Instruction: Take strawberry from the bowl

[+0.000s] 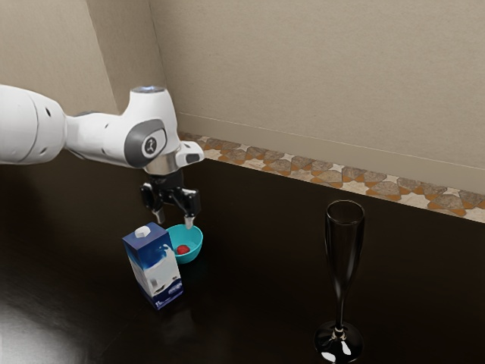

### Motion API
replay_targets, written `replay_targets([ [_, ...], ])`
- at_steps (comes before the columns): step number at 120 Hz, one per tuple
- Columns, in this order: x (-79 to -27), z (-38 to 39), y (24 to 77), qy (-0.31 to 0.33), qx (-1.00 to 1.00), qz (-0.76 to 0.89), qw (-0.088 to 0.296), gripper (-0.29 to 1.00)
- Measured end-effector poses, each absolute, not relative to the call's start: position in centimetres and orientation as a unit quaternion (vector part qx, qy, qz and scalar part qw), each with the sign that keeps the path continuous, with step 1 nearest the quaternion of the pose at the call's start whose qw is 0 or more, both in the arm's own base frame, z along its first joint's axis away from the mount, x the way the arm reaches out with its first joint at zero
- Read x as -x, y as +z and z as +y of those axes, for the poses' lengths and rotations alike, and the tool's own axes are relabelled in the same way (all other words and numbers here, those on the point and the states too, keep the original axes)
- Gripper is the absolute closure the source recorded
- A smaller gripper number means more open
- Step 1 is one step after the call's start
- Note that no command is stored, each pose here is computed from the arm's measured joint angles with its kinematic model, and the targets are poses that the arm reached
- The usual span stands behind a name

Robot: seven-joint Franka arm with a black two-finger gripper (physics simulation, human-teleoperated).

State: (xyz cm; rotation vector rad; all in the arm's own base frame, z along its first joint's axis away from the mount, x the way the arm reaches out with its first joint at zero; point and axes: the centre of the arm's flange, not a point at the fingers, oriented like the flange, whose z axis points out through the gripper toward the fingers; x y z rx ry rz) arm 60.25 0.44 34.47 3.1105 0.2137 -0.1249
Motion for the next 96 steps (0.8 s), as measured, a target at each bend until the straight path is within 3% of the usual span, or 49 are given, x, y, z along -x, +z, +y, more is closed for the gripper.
replay_targets([
  [96, -60.4, 1.0, 27.7, -0.034, -0.988, 0.153, 0.007, 0.26],
])
